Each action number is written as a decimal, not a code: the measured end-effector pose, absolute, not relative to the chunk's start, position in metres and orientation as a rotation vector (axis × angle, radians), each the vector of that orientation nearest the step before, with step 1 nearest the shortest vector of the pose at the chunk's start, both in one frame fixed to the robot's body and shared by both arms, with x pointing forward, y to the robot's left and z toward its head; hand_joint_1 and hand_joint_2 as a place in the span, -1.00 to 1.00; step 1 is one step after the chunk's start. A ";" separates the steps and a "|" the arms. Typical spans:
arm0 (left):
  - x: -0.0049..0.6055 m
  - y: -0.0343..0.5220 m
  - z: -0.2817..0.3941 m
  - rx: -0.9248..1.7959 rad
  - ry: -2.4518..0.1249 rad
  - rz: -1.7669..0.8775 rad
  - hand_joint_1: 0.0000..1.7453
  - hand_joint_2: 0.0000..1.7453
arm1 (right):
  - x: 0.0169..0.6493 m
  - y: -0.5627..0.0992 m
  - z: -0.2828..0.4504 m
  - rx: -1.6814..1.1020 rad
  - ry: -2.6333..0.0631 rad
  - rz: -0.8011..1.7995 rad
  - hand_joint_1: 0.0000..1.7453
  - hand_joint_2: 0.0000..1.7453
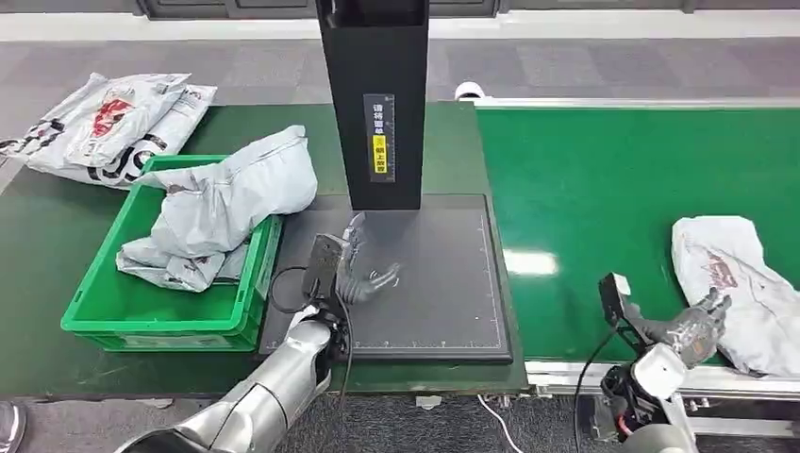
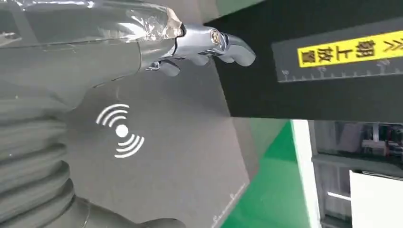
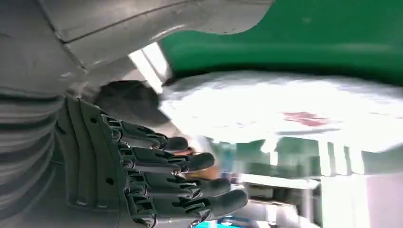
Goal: Moved the parcel from conveyor to table for the left to box.
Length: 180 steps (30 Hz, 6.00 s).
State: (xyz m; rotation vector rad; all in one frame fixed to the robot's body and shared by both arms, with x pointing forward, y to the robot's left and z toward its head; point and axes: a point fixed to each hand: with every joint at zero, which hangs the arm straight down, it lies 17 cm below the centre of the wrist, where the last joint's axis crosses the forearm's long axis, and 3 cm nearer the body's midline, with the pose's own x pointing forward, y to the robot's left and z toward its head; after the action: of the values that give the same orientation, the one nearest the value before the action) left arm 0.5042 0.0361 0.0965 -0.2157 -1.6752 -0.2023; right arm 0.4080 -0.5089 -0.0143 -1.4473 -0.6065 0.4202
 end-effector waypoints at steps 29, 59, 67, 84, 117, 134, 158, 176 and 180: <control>0.500 0.043 0.085 -0.212 -1.658 -0.217 -1.00 1.00 | 0.343 -0.554 -0.066 -1.429 -0.254 0.593 -1.00 1.00; 0.500 0.050 0.081 -0.240 -1.644 -0.199 -1.00 1.00 | 0.323 -0.533 -0.126 -1.007 -0.090 0.658 1.00 1.00; 0.500 0.050 0.082 -0.245 -1.645 -0.202 -1.00 1.00 | 0.324 -0.525 -0.131 -0.957 -0.102 0.612 1.00 1.00; 0.503 0.057 0.081 -0.218 -1.650 -0.176 -1.00 1.00 | 0.363 -0.523 -0.102 -1.107 -0.314 0.557 1.00 1.00; 0.530 0.088 0.121 0.097 -1.810 -0.248 -1.00 1.00 | 0.413 -0.062 -0.004 -0.530 -1.389 1.070 1.00 1.00; 0.528 0.174 0.177 0.345 -1.955 0.123 -1.00 1.00 | 0.416 -0.054 -0.007 -0.481 -1.440 1.087 -1.00 1.00; 0.474 0.032 0.081 0.212 -1.875 -0.812 -1.00 1.00 | 0.480 -0.132 0.128 -0.396 -1.860 0.364 -1.00 1.00; 0.455 0.014 0.042 0.219 -1.765 -1.038 -1.00 1.00 | 0.491 -0.126 0.130 -0.289 -1.878 0.324 -1.00 1.00; 0.447 0.004 0.000 0.243 -1.518 -1.309 1.00 1.00 | 0.494 -0.122 0.128 -0.257 -1.870 0.324 -1.00 1.00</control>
State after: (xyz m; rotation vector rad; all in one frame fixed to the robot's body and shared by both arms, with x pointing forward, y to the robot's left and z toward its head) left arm 0.4474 0.0044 0.0003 0.2433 -1.5177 -1.3094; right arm 0.4935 -0.1220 0.1284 -0.2572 -1.8703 0.3242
